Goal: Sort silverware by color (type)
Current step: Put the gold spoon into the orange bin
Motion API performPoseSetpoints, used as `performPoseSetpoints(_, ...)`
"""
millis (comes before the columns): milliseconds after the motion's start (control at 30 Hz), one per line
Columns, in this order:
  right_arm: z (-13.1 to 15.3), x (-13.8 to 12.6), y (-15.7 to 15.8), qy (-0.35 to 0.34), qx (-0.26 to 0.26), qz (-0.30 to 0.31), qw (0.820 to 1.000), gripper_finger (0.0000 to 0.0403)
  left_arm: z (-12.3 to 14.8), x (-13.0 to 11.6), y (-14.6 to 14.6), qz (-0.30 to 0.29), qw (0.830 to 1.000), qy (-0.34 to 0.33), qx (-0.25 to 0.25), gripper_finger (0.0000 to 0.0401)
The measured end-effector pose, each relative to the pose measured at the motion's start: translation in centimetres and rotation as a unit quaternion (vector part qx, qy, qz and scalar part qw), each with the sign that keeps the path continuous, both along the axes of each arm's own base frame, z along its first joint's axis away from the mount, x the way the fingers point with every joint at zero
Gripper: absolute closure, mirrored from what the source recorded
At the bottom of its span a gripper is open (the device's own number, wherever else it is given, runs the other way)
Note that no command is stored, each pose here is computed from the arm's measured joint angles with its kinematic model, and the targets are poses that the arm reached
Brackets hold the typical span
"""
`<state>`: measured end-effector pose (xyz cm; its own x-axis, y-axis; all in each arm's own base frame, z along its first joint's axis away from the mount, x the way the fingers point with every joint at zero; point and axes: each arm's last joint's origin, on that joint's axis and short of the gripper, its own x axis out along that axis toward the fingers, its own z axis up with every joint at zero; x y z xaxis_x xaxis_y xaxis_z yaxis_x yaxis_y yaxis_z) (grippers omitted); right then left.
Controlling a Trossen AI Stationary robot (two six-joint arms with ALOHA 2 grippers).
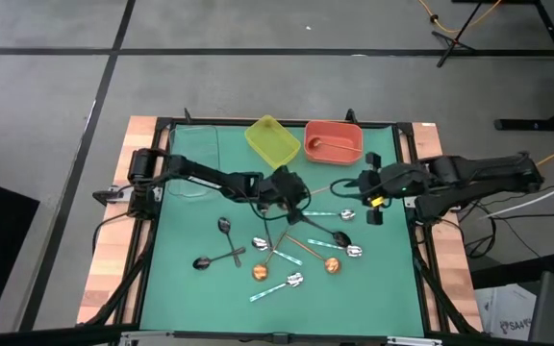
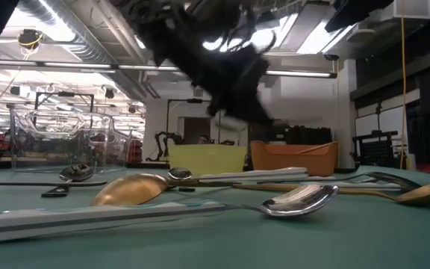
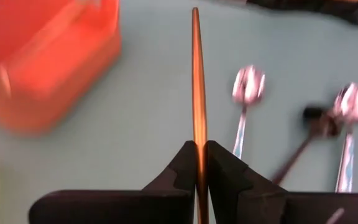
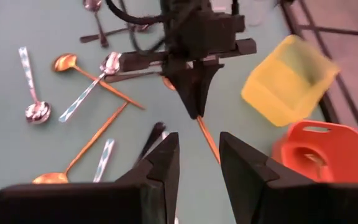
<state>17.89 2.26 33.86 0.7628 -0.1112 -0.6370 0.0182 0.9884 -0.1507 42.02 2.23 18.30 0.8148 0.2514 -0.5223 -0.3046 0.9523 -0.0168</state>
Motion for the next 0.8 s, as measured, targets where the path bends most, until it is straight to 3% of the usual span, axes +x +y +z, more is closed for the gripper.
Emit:
performPoseSetpoints(167,0.6,-1.1,-0.4,-0.021,-0.016,-0.024,0.999,0.0299,3.9,1.7,1.0,-0.033,0.995,-0.038,0.082,0.0383)
performPoseSetpoints(367,0.9,-1.4,-0.6,-0.032,-0.034,-0.047,0.998,0.0299,6.8,2.4,3.9,-0.031,0.984,-0.088,0.153,0.0383)
performPoseSetpoints(633,0.9,-1.4,-0.6,-0.032,-0.040,-0.054,0.997,0.0299,6.9,2.2,8.9,0.013,0.977,-0.129,0.171,0.0383)
performPoseSetpoints(800,0.9,-1.4,-0.6,-0.032,-0.040,-0.054,0.997,0.0299,4.8,3.0,11.6,-0.031,0.968,-0.188,0.166,0.0383)
